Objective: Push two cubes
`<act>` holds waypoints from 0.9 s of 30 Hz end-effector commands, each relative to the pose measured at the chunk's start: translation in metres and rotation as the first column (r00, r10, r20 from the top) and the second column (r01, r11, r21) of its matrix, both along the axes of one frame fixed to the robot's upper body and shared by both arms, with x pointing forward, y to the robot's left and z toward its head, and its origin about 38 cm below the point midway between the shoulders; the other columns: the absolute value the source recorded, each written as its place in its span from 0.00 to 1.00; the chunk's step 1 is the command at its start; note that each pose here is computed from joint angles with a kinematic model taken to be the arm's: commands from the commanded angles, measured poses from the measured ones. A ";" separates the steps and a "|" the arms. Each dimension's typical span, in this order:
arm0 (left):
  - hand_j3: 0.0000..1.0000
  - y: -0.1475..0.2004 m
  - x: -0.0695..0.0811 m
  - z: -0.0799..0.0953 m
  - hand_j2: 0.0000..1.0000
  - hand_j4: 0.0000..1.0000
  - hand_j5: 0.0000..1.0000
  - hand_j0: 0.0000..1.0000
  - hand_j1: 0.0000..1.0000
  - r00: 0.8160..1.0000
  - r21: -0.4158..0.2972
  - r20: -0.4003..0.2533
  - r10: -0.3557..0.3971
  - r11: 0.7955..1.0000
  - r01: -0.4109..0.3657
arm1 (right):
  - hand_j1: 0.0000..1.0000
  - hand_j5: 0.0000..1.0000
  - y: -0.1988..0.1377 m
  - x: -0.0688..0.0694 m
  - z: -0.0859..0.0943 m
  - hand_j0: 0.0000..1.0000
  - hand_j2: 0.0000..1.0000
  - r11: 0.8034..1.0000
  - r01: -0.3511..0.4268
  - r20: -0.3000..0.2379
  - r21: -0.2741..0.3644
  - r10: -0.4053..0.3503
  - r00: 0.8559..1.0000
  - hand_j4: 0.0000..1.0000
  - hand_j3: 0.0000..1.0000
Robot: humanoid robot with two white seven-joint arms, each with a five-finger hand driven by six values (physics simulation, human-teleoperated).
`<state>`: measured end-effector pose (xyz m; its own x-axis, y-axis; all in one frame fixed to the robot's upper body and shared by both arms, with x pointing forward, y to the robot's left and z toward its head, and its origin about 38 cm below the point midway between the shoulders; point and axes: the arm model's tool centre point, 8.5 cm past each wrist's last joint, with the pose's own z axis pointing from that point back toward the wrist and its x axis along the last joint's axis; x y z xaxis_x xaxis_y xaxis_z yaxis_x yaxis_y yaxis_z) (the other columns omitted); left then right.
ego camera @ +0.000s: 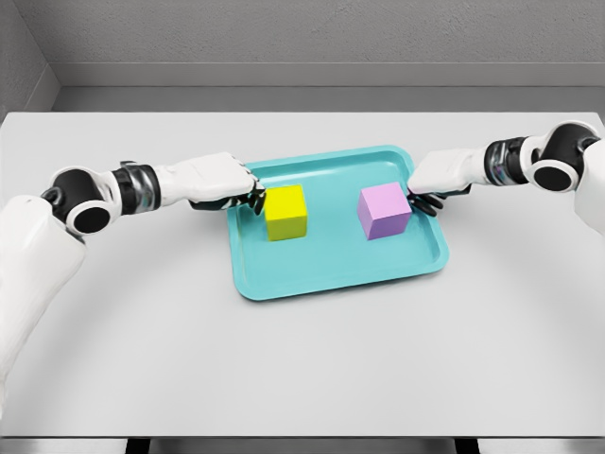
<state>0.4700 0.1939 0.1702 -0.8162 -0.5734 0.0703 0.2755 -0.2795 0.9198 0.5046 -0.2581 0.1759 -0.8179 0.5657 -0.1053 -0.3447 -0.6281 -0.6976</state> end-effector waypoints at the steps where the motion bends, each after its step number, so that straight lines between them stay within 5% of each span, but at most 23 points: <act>1: 0.44 -0.005 0.000 0.000 0.44 0.44 0.44 0.44 0.44 1.000 -0.015 -0.003 -0.005 1.000 0.005 | 0.13 0.13 0.002 -0.002 -0.002 0.13 0.13 1.000 -0.007 -0.007 -0.002 0.007 1.000 0.13 0.13; 27: 0.41 0.001 -0.003 -0.008 0.41 0.41 0.41 0.41 0.41 1.000 -0.004 -0.023 0.002 1.000 -0.002 | 0.13 0.13 0.021 -0.008 0.005 0.13 0.13 0.998 -0.067 0.013 0.012 0.067 0.998 0.13 0.13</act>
